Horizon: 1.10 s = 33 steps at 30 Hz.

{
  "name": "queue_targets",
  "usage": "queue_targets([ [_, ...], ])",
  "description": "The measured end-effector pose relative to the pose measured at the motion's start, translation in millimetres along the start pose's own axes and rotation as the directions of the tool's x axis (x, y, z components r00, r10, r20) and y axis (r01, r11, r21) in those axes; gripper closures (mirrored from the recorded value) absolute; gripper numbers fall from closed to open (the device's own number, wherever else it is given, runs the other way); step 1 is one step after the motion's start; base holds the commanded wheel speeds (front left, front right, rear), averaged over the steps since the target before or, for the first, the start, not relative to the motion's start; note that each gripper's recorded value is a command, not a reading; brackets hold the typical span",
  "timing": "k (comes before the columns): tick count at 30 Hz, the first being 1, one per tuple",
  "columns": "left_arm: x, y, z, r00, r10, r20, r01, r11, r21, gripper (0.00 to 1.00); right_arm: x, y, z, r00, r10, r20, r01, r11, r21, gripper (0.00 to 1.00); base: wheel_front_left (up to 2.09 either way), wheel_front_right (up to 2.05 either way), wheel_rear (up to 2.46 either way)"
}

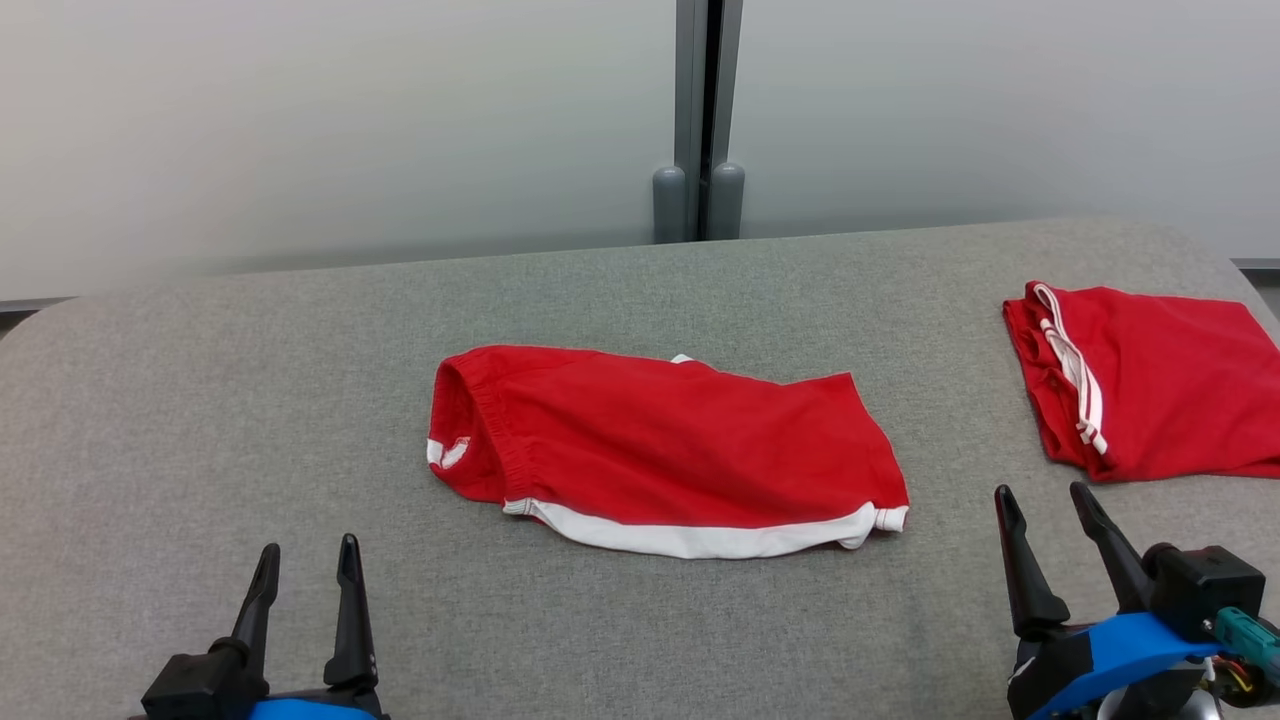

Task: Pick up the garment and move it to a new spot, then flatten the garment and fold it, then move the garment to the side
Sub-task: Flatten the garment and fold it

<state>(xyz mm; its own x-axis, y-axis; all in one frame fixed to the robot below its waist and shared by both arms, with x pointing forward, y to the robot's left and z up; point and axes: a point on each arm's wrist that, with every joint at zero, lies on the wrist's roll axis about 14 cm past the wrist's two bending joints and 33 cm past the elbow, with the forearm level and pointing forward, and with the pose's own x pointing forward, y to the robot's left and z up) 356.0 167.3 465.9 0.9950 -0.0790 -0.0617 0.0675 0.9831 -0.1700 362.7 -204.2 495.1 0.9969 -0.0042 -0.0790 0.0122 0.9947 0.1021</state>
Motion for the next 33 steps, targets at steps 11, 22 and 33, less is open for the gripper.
queue_targets([
  [11, 12.5, -24.5, -13.5, 0.992, -0.099, -0.077, 0.1, 0.995, 0.001, 0.0, 4.5, 2.9, -7.7, 1.0, 0.008, -0.026, -0.008, 1.0, 0.007, 0.0, 0.0, 0.0, 0.0],
  [22, 44.9, -78.2, -67.5, 0.899, -0.302, -0.318, 0.326, 0.945, 0.024, 0.0, 10.0, 2.8, -12.0, 0.999, 0.007, -0.037, -0.006, 1.0, 0.009, 0.0, 0.0, 0.0, 0.0],
  [33, 69.3, -72.5, -91.3, 0.879, -0.271, -0.392, 0.308, 0.951, 0.034, 0.13, 5.6, -7.3, -16.8, 0.999, -0.026, -0.046, 0.026, 1.0, 0.014, 0.0, 0.0, 0.0, 0.0],
])
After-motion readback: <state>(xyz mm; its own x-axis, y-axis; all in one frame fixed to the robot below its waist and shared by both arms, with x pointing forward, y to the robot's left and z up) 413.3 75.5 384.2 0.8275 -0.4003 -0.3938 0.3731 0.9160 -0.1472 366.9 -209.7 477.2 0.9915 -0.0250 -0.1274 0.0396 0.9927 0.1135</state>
